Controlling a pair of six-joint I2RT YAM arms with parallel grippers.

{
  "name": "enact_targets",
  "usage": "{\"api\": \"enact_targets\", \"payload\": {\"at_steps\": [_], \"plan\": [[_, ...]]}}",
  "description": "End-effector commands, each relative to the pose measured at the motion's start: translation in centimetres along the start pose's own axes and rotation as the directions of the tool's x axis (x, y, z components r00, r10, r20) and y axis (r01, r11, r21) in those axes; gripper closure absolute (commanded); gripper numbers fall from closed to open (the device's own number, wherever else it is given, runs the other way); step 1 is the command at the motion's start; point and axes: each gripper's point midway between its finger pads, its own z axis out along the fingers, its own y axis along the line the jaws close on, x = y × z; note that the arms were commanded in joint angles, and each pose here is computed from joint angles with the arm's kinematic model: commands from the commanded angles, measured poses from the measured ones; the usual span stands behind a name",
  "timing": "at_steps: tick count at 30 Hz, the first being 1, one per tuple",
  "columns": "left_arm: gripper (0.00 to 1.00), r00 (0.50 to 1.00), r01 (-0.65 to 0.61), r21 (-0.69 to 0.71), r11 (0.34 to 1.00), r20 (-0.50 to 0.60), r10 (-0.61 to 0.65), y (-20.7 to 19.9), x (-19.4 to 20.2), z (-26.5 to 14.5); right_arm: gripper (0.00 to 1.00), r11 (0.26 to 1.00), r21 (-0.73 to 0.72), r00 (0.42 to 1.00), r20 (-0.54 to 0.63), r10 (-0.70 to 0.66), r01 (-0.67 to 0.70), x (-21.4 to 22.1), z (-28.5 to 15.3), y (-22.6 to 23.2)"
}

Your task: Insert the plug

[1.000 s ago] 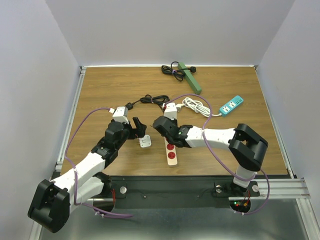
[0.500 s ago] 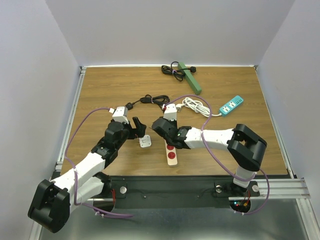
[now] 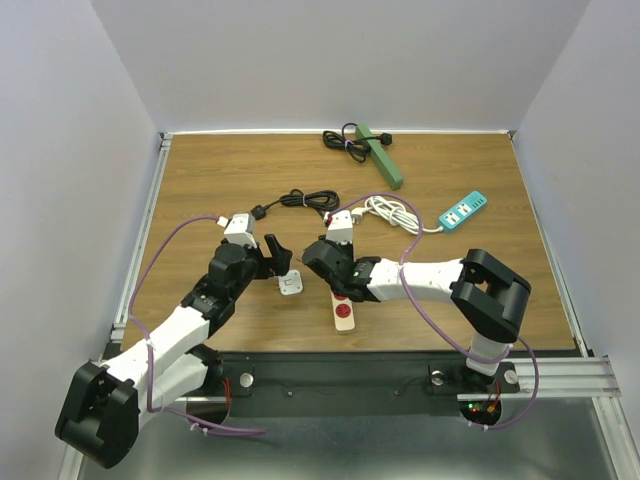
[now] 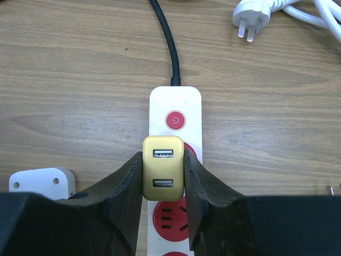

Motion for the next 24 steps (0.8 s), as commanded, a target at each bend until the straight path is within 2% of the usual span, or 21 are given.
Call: {"api": "enact_targets", "payload": {"at_steps": [1,11,13,20,24], "plan": [[0.02,0.999,-0.012,0.007,1.0,0.043,0.011,-0.2,-1.3,-0.1,0.99,0.967,-0.034,0.8,-0.555,-0.228,0.252,18.3,-2.9,-6.1],[0.02,0.999,-0.013,0.006,1.0,0.03,0.013,-0.1,-0.9,0.1,1.0,0.965,-0.067,0.75,-0.617,-0.239,0.253,20.8,-3.2,-6.4],[0.02,0.999,-0.014,0.005,1.0,0.032,0.013,-0.1,-1.0,0.1,1.0,0.965,-0.07,0.756,-0.609,-0.242,0.253,20.5,-3.1,-6.2],[0.02,0.999,-0.015,0.011,1.0,0.03,0.015,-0.3,-1.1,0.4,1.0,0.975,0.007,0.834,-0.521,-0.184,0.22,17.0,-1.7,-6.4],[0.02,0.999,-0.017,0.016,1.0,0.04,0.016,-0.6,-1.7,0.5,1.0,0.978,0.056,0.9,-0.404,-0.16,0.199,12.5,0.0,-5.6]]}}
